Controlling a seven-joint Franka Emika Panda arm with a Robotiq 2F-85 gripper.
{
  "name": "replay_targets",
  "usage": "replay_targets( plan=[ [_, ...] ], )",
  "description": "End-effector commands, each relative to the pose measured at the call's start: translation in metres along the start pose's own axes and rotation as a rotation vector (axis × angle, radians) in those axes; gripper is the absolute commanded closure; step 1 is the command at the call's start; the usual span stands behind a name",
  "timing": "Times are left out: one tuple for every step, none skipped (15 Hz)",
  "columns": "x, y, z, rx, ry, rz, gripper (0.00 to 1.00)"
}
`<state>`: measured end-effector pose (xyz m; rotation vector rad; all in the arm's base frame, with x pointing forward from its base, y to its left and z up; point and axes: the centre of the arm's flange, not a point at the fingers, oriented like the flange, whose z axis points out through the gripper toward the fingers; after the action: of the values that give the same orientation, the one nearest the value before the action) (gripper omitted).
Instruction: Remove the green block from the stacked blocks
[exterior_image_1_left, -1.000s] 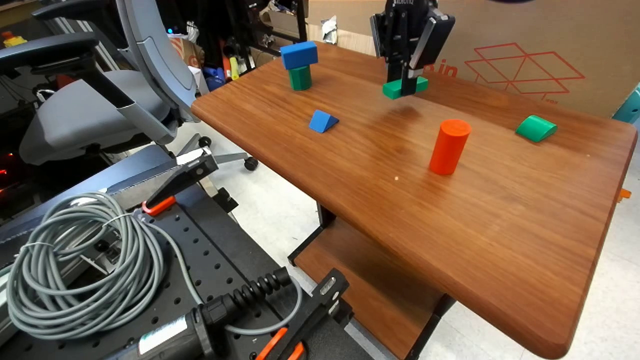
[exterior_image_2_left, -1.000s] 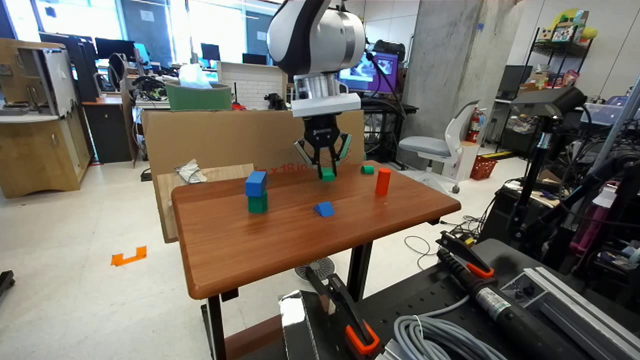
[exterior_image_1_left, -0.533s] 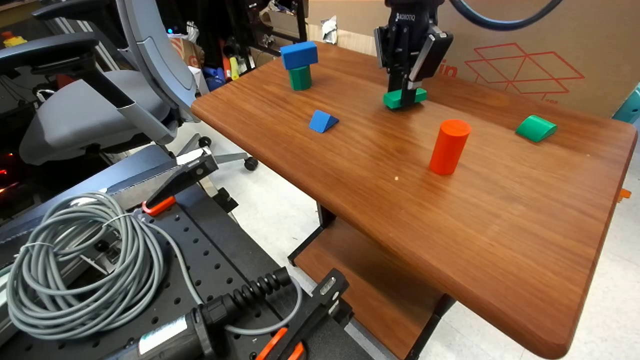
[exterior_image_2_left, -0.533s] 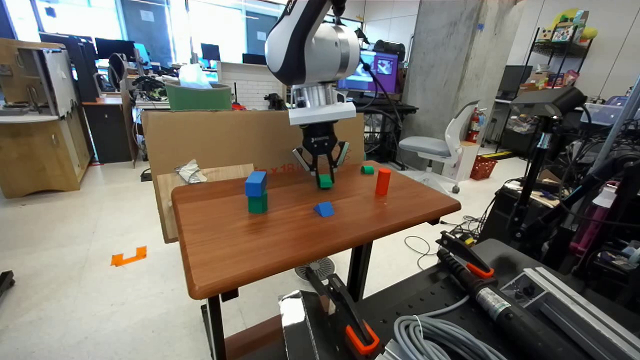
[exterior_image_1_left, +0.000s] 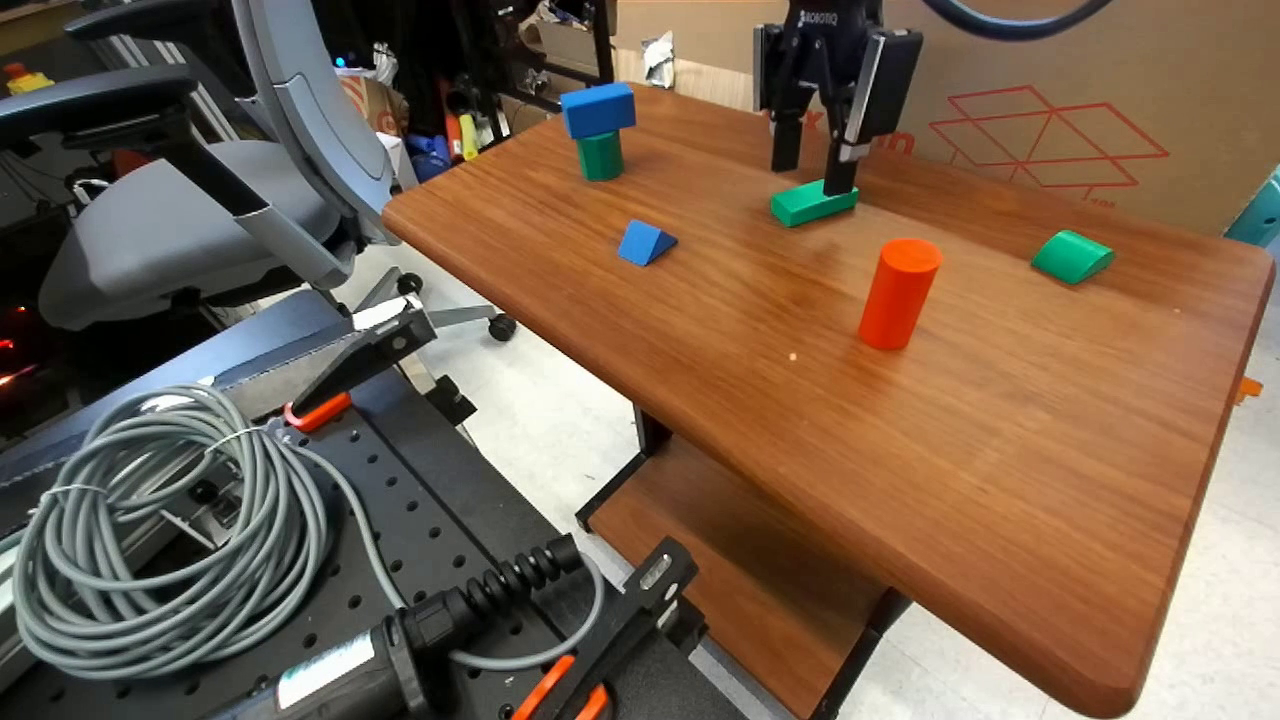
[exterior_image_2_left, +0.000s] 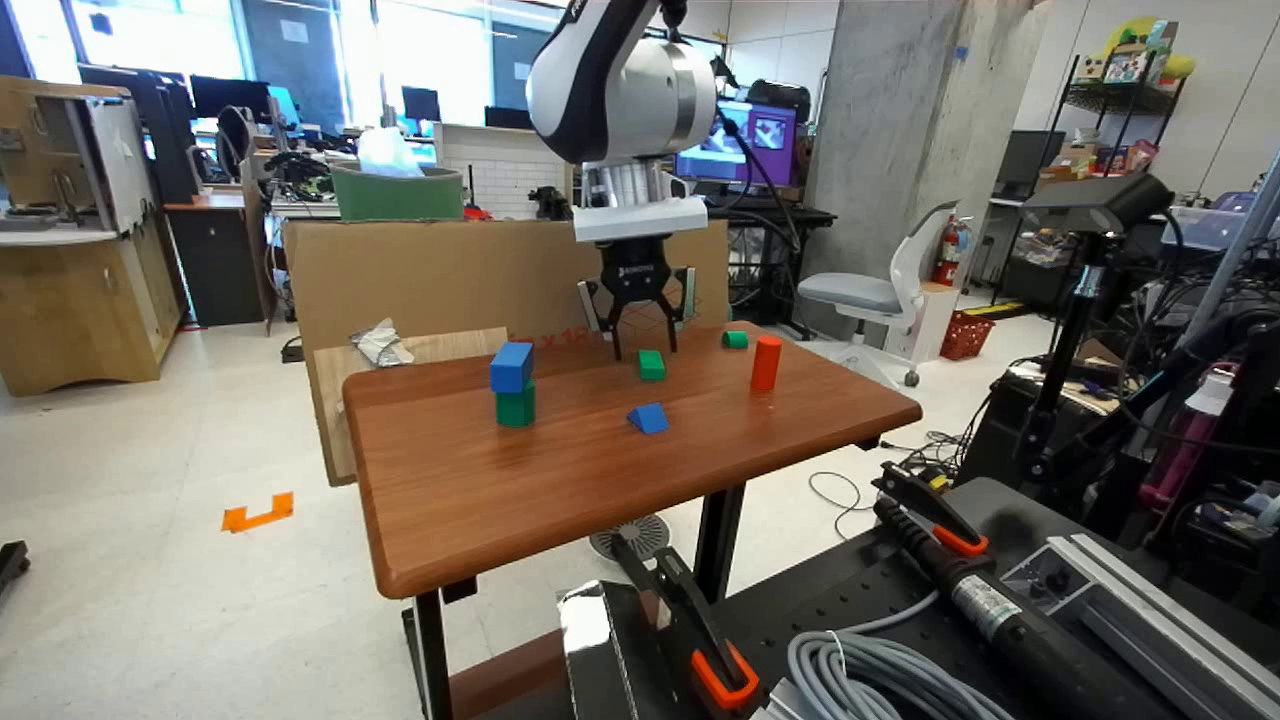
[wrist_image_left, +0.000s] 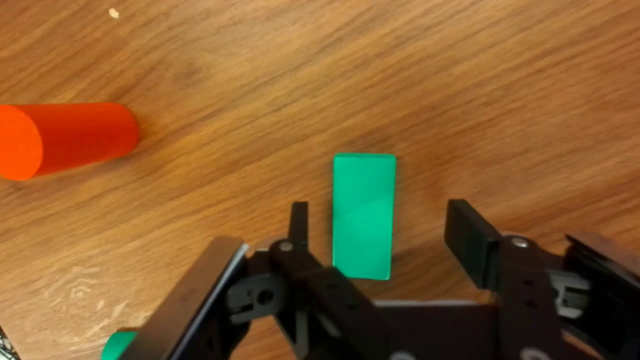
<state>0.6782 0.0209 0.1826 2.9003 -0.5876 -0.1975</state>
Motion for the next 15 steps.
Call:
replay_targets(
  plan=[
    [-0.031,0.005,-0.046,0.051,0.056,-0.025,0.01],
    [-0.045,0.005,-0.065,0.070,0.089,-0.037,0.00],
    [-0.053,0.004,-0.079,0.081,0.109,-0.046,0.00],
    [-0.066,0.002,-0.097,0.098,0.132,-0.057,0.00],
    [-0.076,0.000,-0.114,0.120,0.156,-0.063,0.00],
    [-0.089,-0.002,-0.133,0.144,0.174,-0.068,0.00],
    [-0.101,-0.003,-0.151,0.165,0.191,-0.073,0.00],
    [-0.115,-0.003,-0.168,0.192,0.205,-0.083,0.00],
    [-0.128,-0.002,-0.184,0.208,0.207,-0.099,0.00],
    [-0.140,0.001,-0.199,0.222,0.187,-0.107,0.00],
    [-0.151,0.003,-0.211,0.222,0.156,-0.119,0.00],
    [-0.117,-0.015,-0.190,0.199,0.189,-0.099,0.00],
    [-0.126,-0.013,-0.201,0.204,0.191,-0.105,0.00],
    [-0.127,-0.012,-0.204,0.207,0.196,-0.105,0.00],
    [-0.126,-0.012,-0.200,0.204,0.192,-0.103,0.00]
  ],
)
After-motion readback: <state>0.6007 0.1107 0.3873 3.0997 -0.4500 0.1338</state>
